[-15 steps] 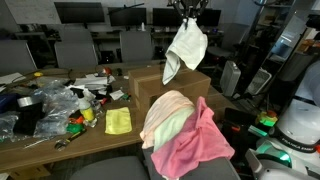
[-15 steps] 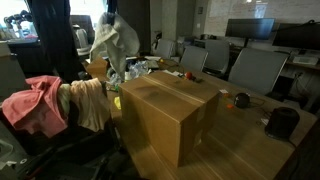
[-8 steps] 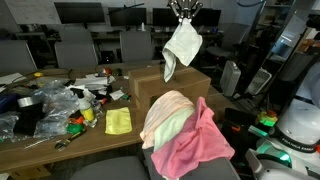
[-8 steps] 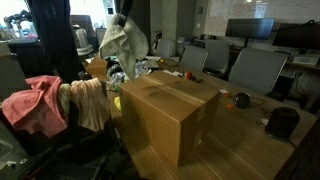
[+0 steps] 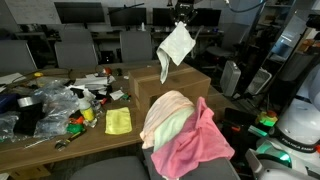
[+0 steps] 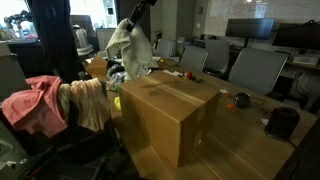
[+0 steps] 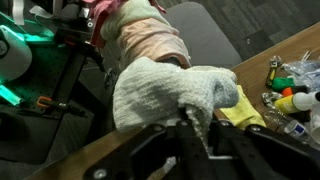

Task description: Put the clothes on the chair on to the box.

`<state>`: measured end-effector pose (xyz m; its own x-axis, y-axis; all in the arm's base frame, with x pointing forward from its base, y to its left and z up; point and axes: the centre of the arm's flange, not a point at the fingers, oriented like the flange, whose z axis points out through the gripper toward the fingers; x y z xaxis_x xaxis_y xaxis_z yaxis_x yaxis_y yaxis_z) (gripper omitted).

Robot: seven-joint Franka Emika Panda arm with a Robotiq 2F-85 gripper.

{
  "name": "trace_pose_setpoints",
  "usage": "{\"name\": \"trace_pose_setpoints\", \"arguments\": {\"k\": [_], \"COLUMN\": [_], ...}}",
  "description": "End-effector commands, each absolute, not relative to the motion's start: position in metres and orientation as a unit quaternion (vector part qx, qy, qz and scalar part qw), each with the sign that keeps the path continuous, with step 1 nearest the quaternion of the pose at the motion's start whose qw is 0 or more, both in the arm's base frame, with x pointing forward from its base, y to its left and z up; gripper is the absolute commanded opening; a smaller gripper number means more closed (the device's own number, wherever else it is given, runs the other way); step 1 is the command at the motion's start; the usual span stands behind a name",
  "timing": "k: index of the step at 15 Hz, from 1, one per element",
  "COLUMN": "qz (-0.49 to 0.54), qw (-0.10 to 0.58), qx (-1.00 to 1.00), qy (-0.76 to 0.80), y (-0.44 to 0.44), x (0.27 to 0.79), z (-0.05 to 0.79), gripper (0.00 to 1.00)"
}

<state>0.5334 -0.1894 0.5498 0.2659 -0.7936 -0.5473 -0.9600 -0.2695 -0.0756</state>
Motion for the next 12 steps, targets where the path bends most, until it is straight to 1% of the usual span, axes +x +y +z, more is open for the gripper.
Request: {"name": "trace_pose_setpoints", "arguments": {"k": [1,4,7,12], "qz": [0.219,0.215,0.18,0.093], "qw": [0.232,0.226,0.187,0.111], "qx": [-0.735,-0.714,-0.682,-0.646], "qy": [0.599,0.627,0.683,0.749], "y": [-0.206,-0.216,-0.218,-0.202], "x": [0.534,0.527,0.522,0.528], "z": [0.548,0.542,0.548,0.567], "gripper": [0.09,0.08,0.08,0.09]}}
